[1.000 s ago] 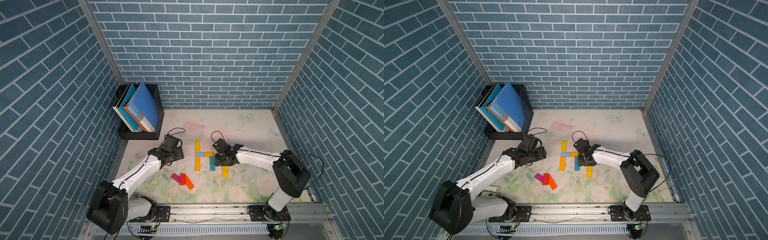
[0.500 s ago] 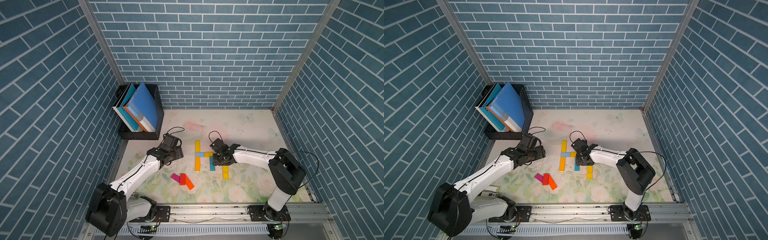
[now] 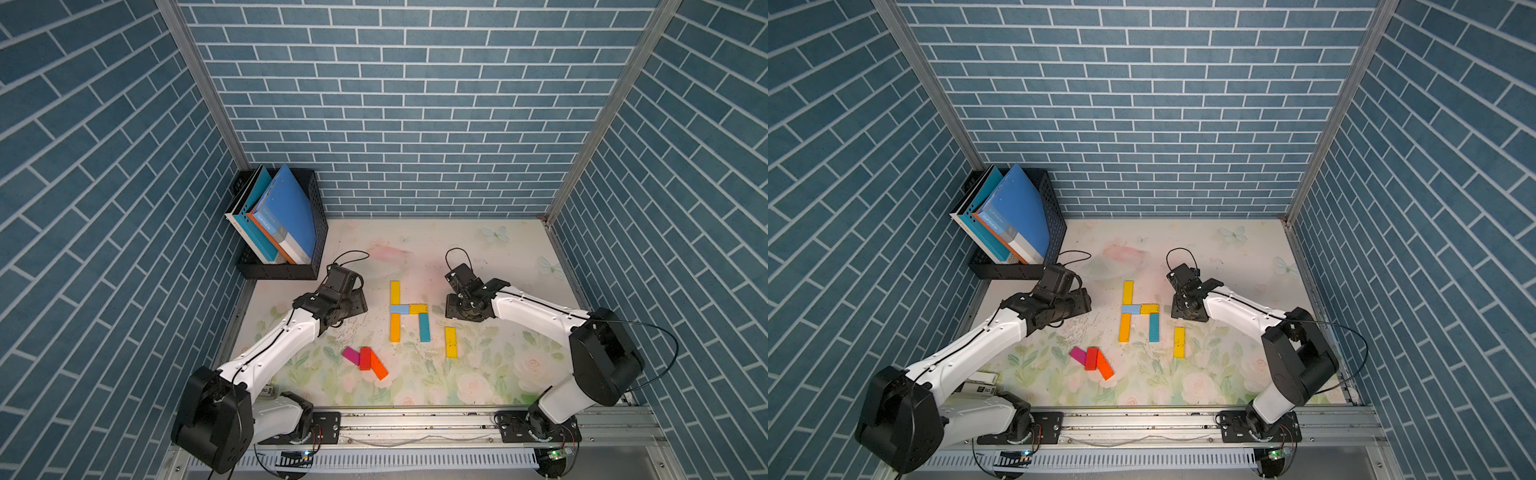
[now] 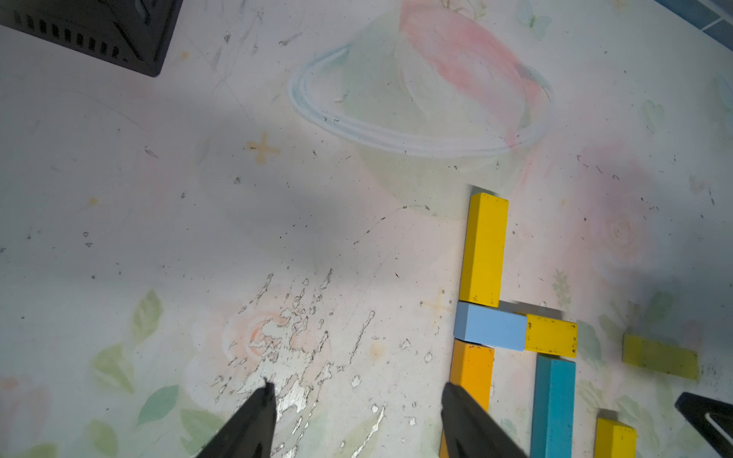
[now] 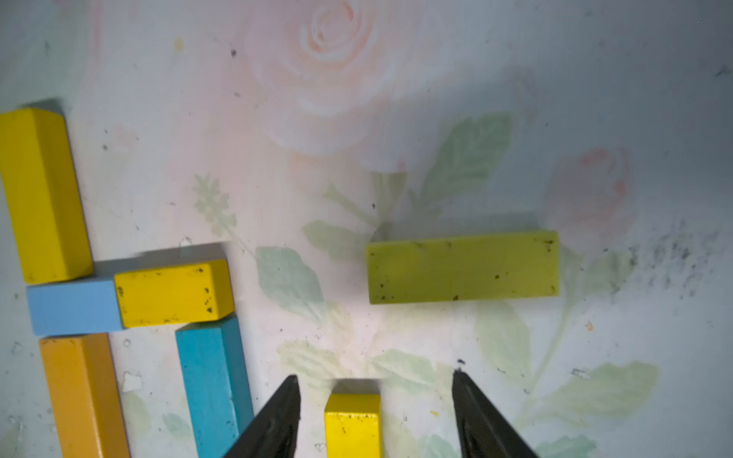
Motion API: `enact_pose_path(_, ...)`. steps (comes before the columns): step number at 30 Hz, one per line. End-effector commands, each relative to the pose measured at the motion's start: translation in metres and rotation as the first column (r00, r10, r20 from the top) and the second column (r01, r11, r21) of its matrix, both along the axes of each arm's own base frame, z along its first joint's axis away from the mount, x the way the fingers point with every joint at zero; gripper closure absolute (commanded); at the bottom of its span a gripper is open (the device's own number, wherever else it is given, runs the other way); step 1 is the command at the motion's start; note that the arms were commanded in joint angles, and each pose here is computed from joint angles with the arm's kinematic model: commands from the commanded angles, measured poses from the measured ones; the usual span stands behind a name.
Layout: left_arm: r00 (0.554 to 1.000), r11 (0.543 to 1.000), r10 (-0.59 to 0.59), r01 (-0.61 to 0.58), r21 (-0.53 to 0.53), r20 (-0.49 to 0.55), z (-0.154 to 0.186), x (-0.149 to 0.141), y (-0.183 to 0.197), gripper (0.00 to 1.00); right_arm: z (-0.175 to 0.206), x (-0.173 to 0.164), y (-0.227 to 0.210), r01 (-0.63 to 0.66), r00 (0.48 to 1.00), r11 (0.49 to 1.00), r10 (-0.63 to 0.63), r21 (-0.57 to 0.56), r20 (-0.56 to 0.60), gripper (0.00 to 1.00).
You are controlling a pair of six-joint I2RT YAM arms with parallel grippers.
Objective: Assemble the letter h with building blocks
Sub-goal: Adjust the building block at the center of the board, then pick up the building block from the center of the board.
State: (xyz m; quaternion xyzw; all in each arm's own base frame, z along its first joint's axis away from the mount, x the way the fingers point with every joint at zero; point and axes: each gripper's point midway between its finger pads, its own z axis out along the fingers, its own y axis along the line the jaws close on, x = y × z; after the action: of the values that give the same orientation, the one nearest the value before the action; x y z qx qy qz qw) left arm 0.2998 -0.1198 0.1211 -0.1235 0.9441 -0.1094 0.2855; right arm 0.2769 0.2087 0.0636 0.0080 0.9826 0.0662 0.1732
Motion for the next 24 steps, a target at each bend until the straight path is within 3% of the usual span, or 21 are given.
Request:
enact_pose_path(1,1.000,1.000,-0.004,0.004,0.005,0.006,0.006,0.003,0.001,0.28,-0.017,-0.036,0.004,-0.098,0.991,0.994,0.094,-0.039,-0.097,0.37)
enact_pose_path(8,1.000,1.000,-0.007,0.007,-0.001,0.003,0.004,0.006,-0.001,0.29,-0.043,-0.078,0.003,-0.107,0.979,0.994,0.101,-0.027,-0.175,0.46)
enact_pose_path(14,1.000,1.000,-0.009,0.010,-0.007,0.008,0.007,0.008,-0.003,0.29,-0.052,-0.092,-0.031,-0.066,0.978,0.989,0.038,-0.130,-0.206,0.75)
enact_pose_path(16,1.000,1.000,-0.010,0.010,-0.009,0.009,0.007,0.009,-0.004,0.29,-0.049,-0.092,-0.055,-0.005,0.978,0.987,-0.029,-0.161,-0.207,0.80)
enact_pose_path(20,1.000,1.000,-0.005,0.005,-0.006,0.000,0.002,0.009,-0.003,0.29,-0.037,-0.086,-0.095,0.122,0.975,0.978,-0.151,-0.171,-0.166,0.79)
enact_pose_path(24,1.000,1.000,0.004,-0.005,-0.015,-0.020,-0.007,0.004,-0.003,0.29,-0.035,-0.077,-0.103,0.144,0.974,0.978,-0.167,-0.151,-0.154,0.67)
